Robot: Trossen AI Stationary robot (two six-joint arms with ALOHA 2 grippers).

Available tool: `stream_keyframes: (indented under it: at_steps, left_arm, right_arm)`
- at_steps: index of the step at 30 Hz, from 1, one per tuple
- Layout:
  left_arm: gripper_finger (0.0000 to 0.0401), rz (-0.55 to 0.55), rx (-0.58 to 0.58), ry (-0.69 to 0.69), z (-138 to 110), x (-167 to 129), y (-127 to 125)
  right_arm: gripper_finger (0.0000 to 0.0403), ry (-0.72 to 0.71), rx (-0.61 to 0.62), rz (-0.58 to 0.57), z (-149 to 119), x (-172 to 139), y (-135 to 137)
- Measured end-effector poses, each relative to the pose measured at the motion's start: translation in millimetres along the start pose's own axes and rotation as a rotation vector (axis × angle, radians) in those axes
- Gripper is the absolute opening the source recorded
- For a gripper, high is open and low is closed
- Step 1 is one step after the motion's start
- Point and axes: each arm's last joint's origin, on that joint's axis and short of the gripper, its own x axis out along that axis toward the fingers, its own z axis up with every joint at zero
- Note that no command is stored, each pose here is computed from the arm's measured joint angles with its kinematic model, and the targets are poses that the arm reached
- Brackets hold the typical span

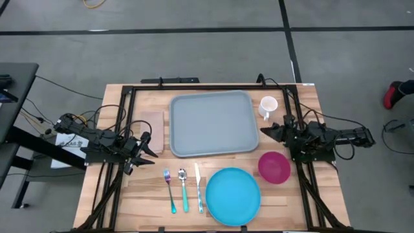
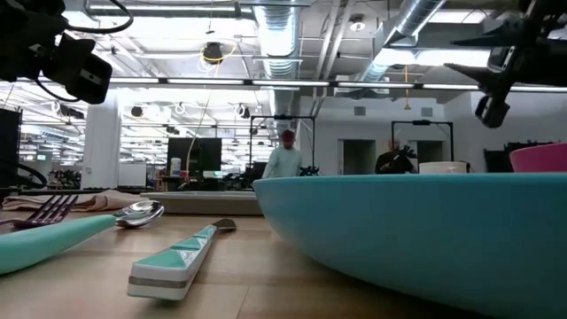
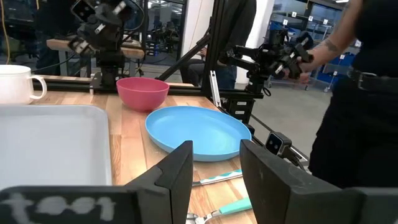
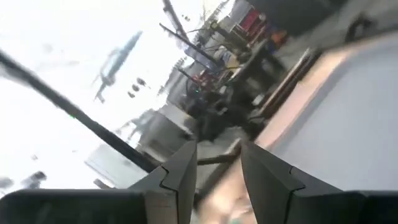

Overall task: Set up tray
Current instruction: Put the white mug on the top right of the blue tray

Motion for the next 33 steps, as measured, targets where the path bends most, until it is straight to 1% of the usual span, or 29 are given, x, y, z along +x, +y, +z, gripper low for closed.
stream_keyframes:
  at_steps: [2, 4, 5, 6, 7, 9, 10, 11, 12, 13, 15, 17, 19, 21, 23, 27, 31, 33]
  left_arm:
    - [0.0121, 0.000, 0.000, 0.000, 0.0, 0.0, 0.0]
    - [0.0121, 0.000, 0.000, 0.000, 0.0, 0.0, 0.0]
    - [0.0121, 0.000, 0.000, 0.000, 0.0, 0.0, 0.0]
    - [0.0121, 0.000, 0.000, 0.000, 0.0, 0.0, 0.0]
    - [0.0121, 0.000, 0.000, 0.000, 0.0, 0.0, 0.0]
    - [0.0121, 0.000, 0.000, 0.000, 0.0, 0.0, 0.0]
    - [0.0121, 0.000, 0.000, 0.000, 0.0, 0.0, 0.0]
    - [0.0121, 0.000, 0.000, 0.000, 0.0, 0.0, 0.0]
    - [0.0121, 0.000, 0.000, 0.000, 0.0, 0.0, 0.0]
    - [0.0121, 0.000, 0.000, 0.000, 0.0, 0.0, 0.0]
    - [0.0121, 0.000, 0.000, 0.000, 0.0, 0.0, 0.0]
    - [0.0121, 0.000, 0.000, 0.000, 0.0, 0.0, 0.0]
    - [0.0121, 0.000, 0.000, 0.000, 0.0, 0.0, 0.0]
    - [0.0121, 0.000, 0.000, 0.000, 0.0, 0.0, 0.0]
    - [0.0121, 0.000, 0.000, 0.000, 0.0, 0.0, 0.0]
    - [0.0121, 0.000, 0.000, 0.000, 0.0, 0.0, 0.0]
    - [0.0121, 0.000, 0.000, 0.000, 0.0, 0.0, 0.0]
    - [0.0121, 0.000, 0.000, 0.000, 0.0, 0.0, 0.0]
  right_arm:
    - [0.0118, -0.065, 0.079, -0.044, 2.3, 0.0, -1.5]
    - [0.0118, -0.143, 0.217, -0.091, 4.5, -0.2, -3.8]
    - [0.0118, -0.169, 0.284, -0.095, 5.5, -0.3, -4.1]
    - [0.0118, -0.191, 0.302, -0.085, 7.3, -0.3, -3.3]
    - [0.0118, -0.206, 0.255, -0.061, 9.8, -0.4, -0.9]
    - [0.0118, -0.189, 0.065, -0.010, 16.1, -1.1, 9.1]
    - [0.0118, -0.199, -0.011, 0.000, 22.4, -2.1, 17.7]
    - [0.0118, -0.236, -0.064, -0.012, 30.6, -2.9, 27.3]
    - [0.0118, -0.283, -0.111, -0.054, 39.7, -2.8, 37.1]
    - [0.0118, -0.304, -0.161, -0.119, 46.7, -0.9, 44.7]
    - [0.0118, -0.282, -0.267, -0.278, 56.5, 5.7, 56.2]
    - [0.0118, -0.251, -0.323, -0.407, 69.6, 14.7, 73.3]
    - [0.0118, -0.202, -0.348, -0.551, 78.2, 28.7, 85.1]
    - [0.0118, -0.129, -0.359, -0.710, 81.7, 45.2, 89.9]
    - [0.0118, -0.090, -0.333, -0.841, 86.5, 66.9, 94.3]
    - [0.0118, 0.063, -0.330, -1.172, 86.0, 105.5, 79.0]
    - [0.0118, 0.251, -0.375, -1.481, 85.3, 132.1, 49.0]
    - [0.0118, 0.358, -0.377, -1.598, 87.0, 141.1, 31.6]
